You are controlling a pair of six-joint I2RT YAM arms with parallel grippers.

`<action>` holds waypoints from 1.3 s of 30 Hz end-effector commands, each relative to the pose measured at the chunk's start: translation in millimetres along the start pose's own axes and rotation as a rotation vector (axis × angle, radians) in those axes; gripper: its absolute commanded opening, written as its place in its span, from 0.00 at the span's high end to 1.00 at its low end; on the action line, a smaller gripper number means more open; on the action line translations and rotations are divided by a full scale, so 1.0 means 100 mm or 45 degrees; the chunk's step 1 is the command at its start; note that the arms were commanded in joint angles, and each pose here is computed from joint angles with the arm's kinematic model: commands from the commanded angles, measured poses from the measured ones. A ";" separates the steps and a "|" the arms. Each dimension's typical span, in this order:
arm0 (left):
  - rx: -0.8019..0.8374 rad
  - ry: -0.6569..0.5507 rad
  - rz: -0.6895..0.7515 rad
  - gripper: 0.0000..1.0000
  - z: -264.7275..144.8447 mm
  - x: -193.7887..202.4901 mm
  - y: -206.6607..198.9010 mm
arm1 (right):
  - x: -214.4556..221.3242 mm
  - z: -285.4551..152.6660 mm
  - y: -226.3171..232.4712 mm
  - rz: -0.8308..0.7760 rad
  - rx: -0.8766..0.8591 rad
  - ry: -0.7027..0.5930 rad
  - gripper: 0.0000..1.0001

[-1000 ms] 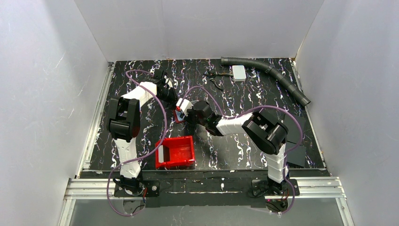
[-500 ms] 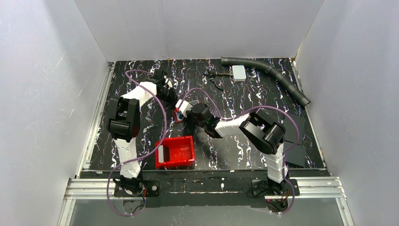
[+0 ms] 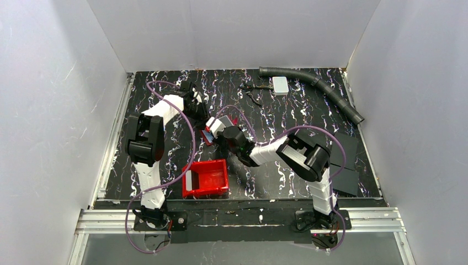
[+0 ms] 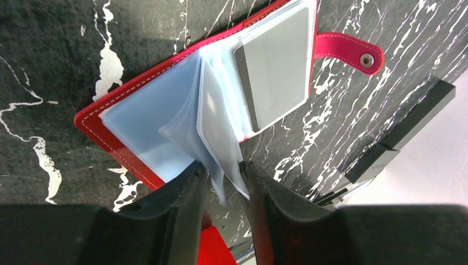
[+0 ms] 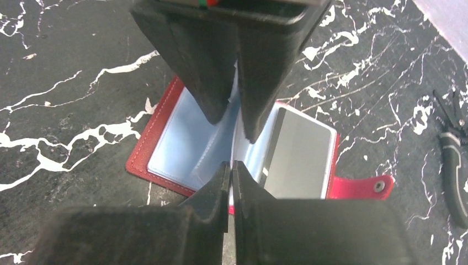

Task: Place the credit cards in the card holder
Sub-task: Insert the credit card into the card holder.

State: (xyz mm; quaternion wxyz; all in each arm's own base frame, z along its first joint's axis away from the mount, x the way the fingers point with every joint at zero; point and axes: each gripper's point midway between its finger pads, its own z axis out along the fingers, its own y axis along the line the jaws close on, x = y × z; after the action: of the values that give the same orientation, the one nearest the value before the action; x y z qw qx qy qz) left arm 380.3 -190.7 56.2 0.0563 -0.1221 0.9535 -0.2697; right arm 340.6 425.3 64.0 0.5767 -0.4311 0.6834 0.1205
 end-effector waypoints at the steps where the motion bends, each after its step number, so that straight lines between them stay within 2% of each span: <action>1: -0.027 -0.035 0.058 0.62 -0.16 -0.06 -0.05 | 0.04 -0.04 -0.04 0.130 0.046 -0.006 0.93; 4: -0.038 -0.070 0.098 0.43 -0.27 -0.08 -0.08 | 0.08 -0.05 -0.06 0.209 0.050 0.002 0.91; 6: -0.065 -0.101 0.124 0.34 -0.35 -0.11 -0.06 | 0.09 -0.06 -0.09 0.259 0.051 0.000 0.90; 11: -0.094 -0.151 0.155 0.25 -0.53 -0.14 -0.03 | 0.11 -0.06 -0.16 0.373 0.043 -0.007 0.86; 18: -0.150 -0.224 0.160 0.20 -0.85 -0.13 0.17 | 0.19 -0.05 -0.34 0.541 0.072 0.043 0.70; 27: -0.155 -0.266 0.172 0.19 -1.13 0.20 0.28 | 0.24 0.00 -0.49 0.551 0.111 0.130 0.60; 31: -0.130 -0.260 0.181 0.19 -1.18 0.39 0.31 | 0.26 -0.01 -0.64 0.569 0.187 0.221 0.57; 35: -0.063 -0.245 0.169 0.19 -1.26 0.65 0.28 | 0.22 -0.14 -0.97 0.635 0.322 0.402 0.52; 37: -0.026 -0.244 0.158 0.18 -1.30 0.79 0.27 | 0.19 -0.30 -1.08 0.643 0.350 0.481 0.43; 39: -0.003 -0.259 0.161 0.17 -1.36 0.90 0.26 | 0.06 -0.43 -1.08 0.661 0.290 0.514 0.39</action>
State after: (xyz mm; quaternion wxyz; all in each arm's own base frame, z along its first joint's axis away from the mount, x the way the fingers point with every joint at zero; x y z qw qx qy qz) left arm 290.0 -117.9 132.2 0.1552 -0.0948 0.9591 -0.2171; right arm 397.3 360.4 58.4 0.4530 -0.2184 0.8561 0.1186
